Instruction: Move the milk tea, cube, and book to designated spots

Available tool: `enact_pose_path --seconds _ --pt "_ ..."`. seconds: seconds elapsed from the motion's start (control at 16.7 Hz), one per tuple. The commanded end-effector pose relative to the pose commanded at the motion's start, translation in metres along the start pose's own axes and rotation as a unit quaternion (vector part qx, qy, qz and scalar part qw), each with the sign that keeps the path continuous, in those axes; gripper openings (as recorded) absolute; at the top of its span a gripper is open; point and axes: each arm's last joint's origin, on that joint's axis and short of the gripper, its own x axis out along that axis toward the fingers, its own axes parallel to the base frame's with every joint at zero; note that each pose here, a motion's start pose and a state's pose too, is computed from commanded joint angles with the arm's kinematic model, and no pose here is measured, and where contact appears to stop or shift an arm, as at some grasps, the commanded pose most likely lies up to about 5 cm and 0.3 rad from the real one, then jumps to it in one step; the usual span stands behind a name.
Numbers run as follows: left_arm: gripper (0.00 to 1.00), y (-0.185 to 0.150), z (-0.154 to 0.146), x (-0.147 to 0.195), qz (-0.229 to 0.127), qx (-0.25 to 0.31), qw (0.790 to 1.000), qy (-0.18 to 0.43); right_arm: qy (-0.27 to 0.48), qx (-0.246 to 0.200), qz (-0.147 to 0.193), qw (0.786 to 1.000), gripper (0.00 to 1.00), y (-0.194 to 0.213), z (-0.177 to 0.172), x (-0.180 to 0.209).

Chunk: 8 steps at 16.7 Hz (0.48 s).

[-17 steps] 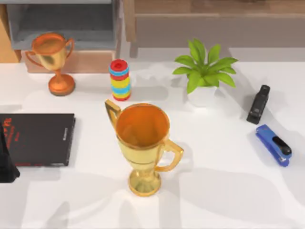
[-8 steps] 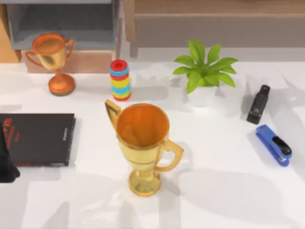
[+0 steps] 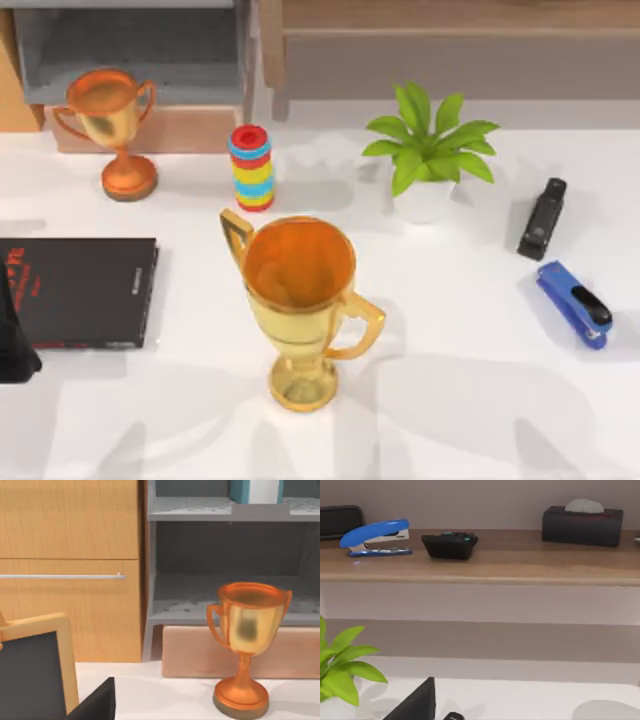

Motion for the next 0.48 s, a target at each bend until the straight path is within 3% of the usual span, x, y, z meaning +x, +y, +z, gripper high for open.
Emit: enact_pose_path --seconds 0.24,0.48 --pt "1.0 0.0 0.0 0.0 0.0 0.0 1.0 0.0 -0.006 -0.003 -0.022 1.0 1.0 -0.004 -0.033 -0.004" --pt "1.0 0.0 0.0 0.0 0.0 0.0 1.0 0.0 -0.006 -0.003 -0.024 1.0 1.0 -0.005 -0.036 -0.004"
